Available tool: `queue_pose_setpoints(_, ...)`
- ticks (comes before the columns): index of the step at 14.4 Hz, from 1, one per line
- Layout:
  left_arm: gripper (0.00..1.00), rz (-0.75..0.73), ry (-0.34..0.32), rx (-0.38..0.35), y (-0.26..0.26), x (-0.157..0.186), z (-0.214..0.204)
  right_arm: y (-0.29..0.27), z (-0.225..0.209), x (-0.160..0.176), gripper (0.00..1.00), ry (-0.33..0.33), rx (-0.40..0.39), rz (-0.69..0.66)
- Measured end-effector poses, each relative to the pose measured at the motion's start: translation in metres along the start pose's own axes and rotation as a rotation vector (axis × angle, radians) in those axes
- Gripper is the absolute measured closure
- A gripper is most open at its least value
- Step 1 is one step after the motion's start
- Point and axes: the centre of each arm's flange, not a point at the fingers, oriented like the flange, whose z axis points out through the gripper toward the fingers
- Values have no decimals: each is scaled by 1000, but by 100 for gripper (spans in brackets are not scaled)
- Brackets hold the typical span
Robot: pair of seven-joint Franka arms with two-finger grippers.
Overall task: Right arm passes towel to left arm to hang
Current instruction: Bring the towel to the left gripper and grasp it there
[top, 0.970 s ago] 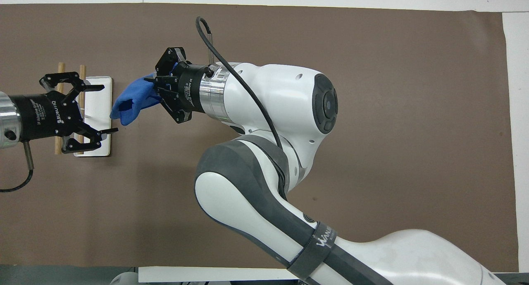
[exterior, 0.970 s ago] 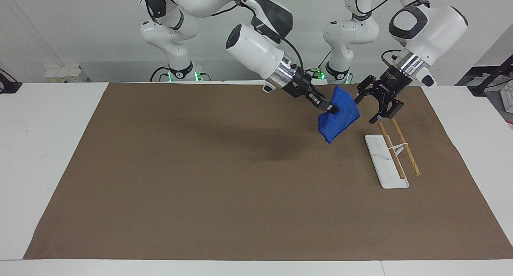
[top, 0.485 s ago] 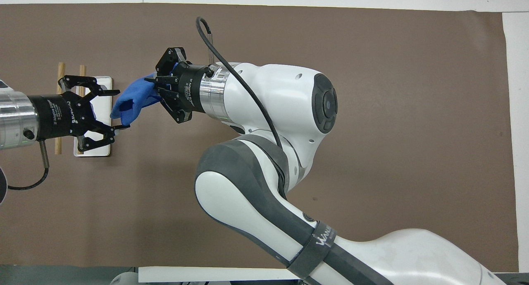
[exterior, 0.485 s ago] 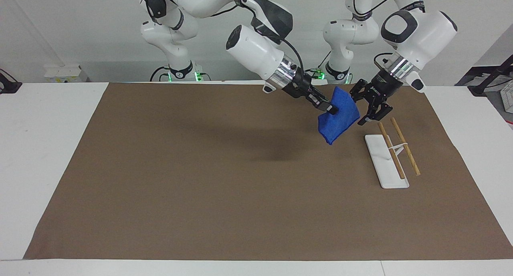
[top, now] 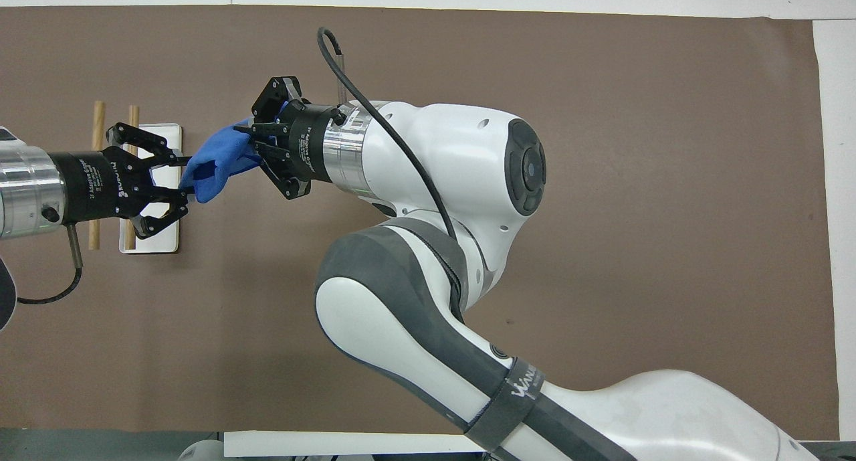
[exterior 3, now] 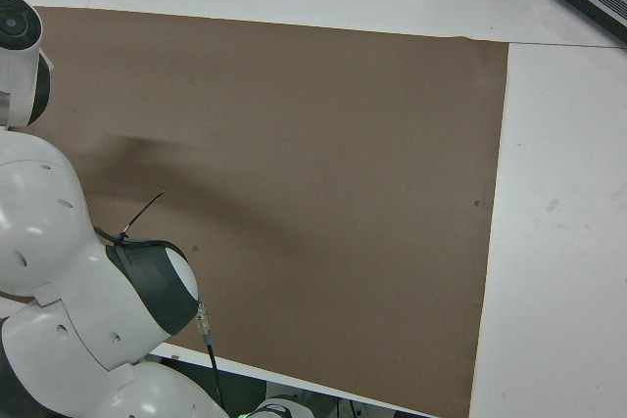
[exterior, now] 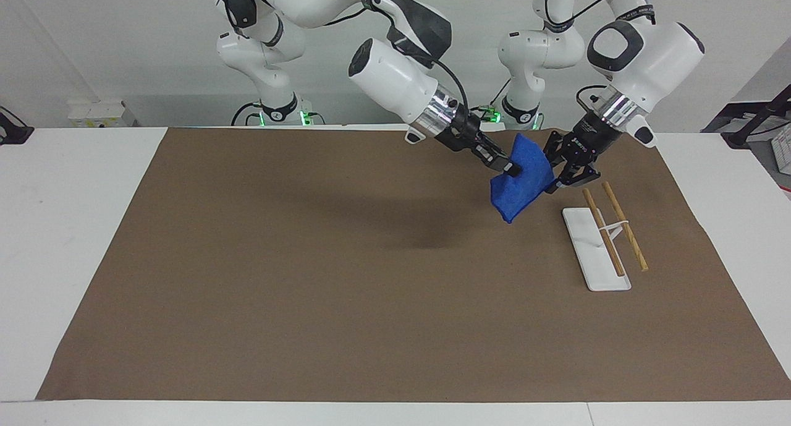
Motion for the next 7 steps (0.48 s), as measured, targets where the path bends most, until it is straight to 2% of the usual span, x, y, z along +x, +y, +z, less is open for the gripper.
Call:
queue_pose_setpoints(2, 89, 28, 0, -1, 0, 0, 0, 0, 0, 0, 94, 0, 0, 0)
queue_pose_setpoints(3, 98, 36, 0, -2, 1, 1, -1, 0, 0, 0, 94, 0, 0, 0)
queue_pose_setpoints(7, 98, 40, 0, -7, 1, 1, -1, 0, 0, 0, 94, 0, 0, 0)
